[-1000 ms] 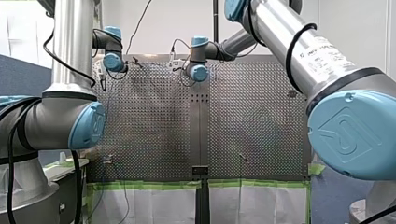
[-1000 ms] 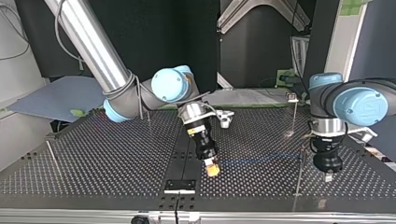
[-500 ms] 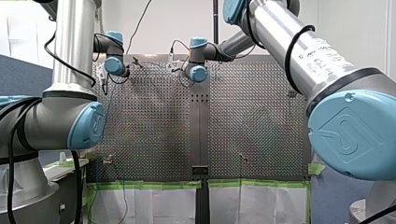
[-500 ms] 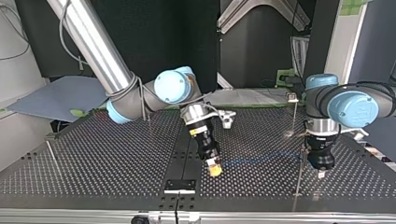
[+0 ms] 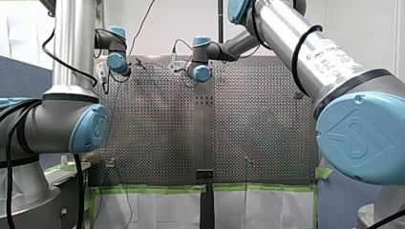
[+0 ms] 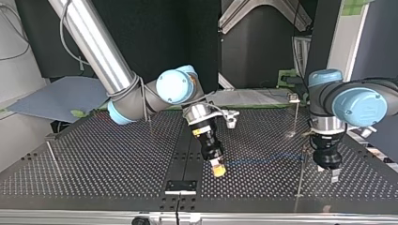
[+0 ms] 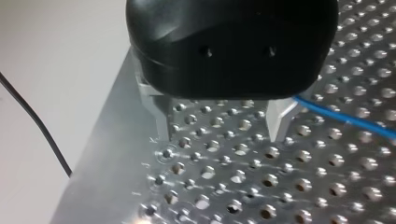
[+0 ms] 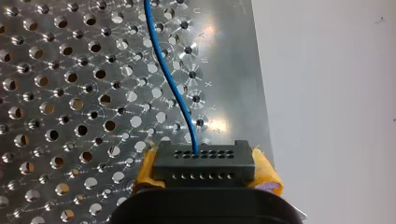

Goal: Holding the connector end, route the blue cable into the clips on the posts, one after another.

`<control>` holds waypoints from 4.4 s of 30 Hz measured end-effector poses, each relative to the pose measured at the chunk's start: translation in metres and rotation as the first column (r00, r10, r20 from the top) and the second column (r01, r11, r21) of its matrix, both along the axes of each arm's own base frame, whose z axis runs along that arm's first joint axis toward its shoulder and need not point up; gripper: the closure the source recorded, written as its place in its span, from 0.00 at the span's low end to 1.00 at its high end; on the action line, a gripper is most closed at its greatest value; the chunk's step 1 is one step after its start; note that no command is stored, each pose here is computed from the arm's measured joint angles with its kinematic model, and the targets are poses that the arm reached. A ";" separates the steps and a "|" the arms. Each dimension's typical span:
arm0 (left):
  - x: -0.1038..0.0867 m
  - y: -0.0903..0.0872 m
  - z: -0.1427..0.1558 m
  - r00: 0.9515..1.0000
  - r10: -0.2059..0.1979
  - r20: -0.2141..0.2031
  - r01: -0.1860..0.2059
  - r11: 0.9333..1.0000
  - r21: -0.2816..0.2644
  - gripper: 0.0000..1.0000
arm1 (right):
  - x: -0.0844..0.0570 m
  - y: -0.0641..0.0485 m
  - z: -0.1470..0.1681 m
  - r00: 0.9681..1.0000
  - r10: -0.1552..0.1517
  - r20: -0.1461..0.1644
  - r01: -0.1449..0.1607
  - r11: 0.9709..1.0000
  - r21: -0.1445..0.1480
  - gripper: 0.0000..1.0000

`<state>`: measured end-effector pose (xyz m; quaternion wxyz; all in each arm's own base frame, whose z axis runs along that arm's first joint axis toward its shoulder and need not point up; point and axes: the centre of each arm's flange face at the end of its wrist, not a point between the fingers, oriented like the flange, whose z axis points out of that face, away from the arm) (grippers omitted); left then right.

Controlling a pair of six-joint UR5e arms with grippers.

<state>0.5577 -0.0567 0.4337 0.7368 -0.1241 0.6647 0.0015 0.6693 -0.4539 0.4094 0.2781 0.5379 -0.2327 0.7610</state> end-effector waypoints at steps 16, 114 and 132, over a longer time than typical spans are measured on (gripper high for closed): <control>-0.036 -0.016 -0.012 0.991 -0.036 -0.128 0.021 0.993 -0.119 0.00 | 0.000 0.000 0.002 1.000 -0.001 0.001 0.001 1.000 0.000 1.00; -0.148 -0.089 0.038 0.982 -0.011 -0.191 0.008 1.000 -0.017 0.00 | -0.004 0.000 -0.001 1.000 -0.006 -0.023 0.007 1.000 0.023 1.00; -0.148 -0.099 0.041 0.985 -0.040 -0.165 0.044 0.999 0.019 0.00 | -0.004 0.000 -0.002 1.000 -0.006 -0.028 0.006 1.000 0.027 1.00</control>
